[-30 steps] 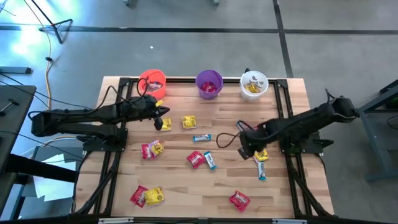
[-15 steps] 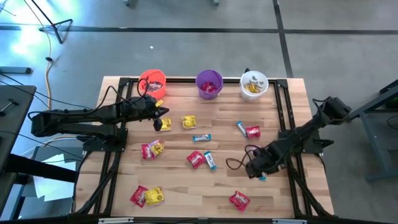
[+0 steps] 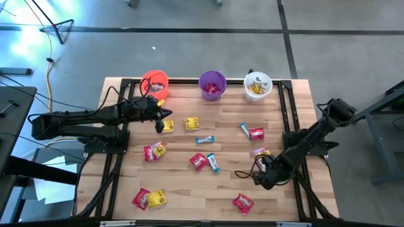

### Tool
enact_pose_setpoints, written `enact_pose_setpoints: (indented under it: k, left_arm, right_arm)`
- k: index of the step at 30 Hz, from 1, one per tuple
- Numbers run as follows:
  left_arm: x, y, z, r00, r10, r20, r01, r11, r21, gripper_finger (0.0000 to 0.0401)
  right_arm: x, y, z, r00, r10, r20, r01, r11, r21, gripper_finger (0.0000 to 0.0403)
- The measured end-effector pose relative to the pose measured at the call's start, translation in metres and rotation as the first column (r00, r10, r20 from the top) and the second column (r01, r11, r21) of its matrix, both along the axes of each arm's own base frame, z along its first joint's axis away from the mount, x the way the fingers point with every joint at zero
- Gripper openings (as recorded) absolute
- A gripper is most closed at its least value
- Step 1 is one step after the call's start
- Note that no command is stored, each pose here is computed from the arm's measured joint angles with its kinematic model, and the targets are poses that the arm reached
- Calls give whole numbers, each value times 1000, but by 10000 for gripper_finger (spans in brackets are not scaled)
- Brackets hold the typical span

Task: Sort candy
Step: Put the white chocolate bar into the orange bucket

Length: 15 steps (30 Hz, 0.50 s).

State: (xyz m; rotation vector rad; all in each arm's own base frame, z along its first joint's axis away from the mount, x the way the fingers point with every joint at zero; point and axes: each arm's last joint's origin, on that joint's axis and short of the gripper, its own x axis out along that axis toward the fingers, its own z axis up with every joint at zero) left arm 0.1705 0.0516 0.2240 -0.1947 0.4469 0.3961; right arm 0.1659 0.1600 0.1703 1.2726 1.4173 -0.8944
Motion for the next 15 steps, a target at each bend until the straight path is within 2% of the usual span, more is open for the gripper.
enact_pose_setpoints:
  k: [7,11,15]
  left_arm:
    - [0,0,0,1000,3,2,-3,1000,-7,0]
    - [0,0,0,1000,4,3,-4,1000,-8,0]
    - [0,0,0,1000,4,2,-4,1000,-8,0]
  right_arm:
    - [-3,-3,-17,999,-42,19,41,998,37,197]
    - [-13,-12,-34,995,-95,-21,95,995,14,197]
    - [-16,-15,-42,995,-101,-12,101,994,32,197]
